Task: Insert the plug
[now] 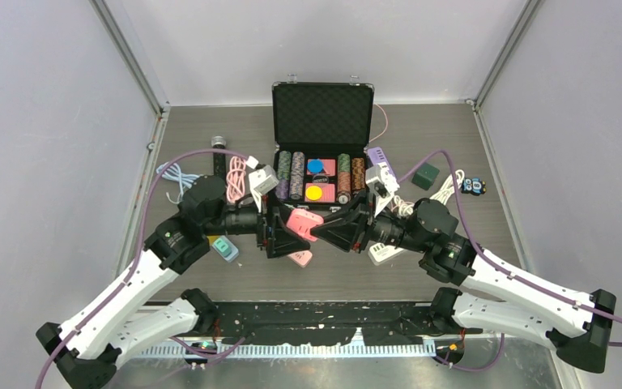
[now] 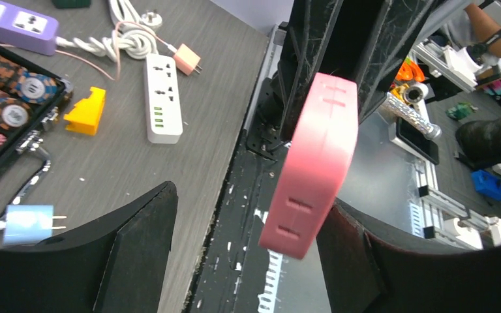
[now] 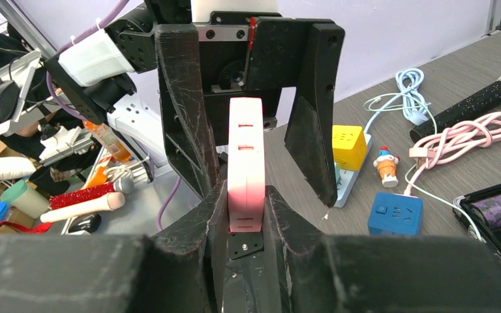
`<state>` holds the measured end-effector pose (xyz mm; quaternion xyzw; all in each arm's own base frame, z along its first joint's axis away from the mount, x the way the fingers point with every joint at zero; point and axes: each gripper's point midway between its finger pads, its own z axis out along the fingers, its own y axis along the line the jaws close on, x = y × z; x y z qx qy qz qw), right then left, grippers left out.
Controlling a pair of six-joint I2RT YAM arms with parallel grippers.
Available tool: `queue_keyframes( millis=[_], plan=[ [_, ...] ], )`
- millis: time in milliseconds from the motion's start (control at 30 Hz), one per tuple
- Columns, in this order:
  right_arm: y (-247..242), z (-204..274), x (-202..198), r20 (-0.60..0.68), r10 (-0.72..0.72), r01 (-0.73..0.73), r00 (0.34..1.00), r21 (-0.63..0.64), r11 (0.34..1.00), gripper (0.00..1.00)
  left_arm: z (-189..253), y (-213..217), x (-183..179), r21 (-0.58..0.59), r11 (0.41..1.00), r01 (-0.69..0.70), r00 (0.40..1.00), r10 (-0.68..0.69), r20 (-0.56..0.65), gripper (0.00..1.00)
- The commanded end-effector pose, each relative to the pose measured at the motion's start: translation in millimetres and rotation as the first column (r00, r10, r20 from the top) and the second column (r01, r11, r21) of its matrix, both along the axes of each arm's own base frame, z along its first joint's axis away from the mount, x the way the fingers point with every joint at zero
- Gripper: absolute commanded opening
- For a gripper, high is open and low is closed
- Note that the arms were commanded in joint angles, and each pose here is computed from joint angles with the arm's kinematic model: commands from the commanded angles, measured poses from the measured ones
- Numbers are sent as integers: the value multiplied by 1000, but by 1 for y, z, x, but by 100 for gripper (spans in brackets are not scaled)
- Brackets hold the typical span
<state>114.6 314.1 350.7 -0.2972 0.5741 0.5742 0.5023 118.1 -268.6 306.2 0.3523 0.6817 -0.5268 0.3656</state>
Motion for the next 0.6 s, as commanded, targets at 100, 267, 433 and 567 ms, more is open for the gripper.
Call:
queue_keyframes(
  millis=[100, 267, 433, 567],
  plan=[
    [-2, 20, -2, 8, 23, -23, 1000, 73, 997, 5, 31, 20, 13, -75, 990, -115, 983, 125, 133, 74],
    [2, 13, -3, -6, 52, -51, 999, 50, 997, 5, 44, 25, 15, -132, 981, -140, 977, 158, 140, 66],
    [9, 6, -6, -18, 91, -91, 996, 26, 996, 5, 47, 26, 19, -146, 976, -160, 977, 178, 115, 62],
    [15, 0, -8, -31, 128, -128, 991, 4, 992, 5, 48, 23, 21, -153, 977, -148, 982, 163, 94, 43]
  ],
)
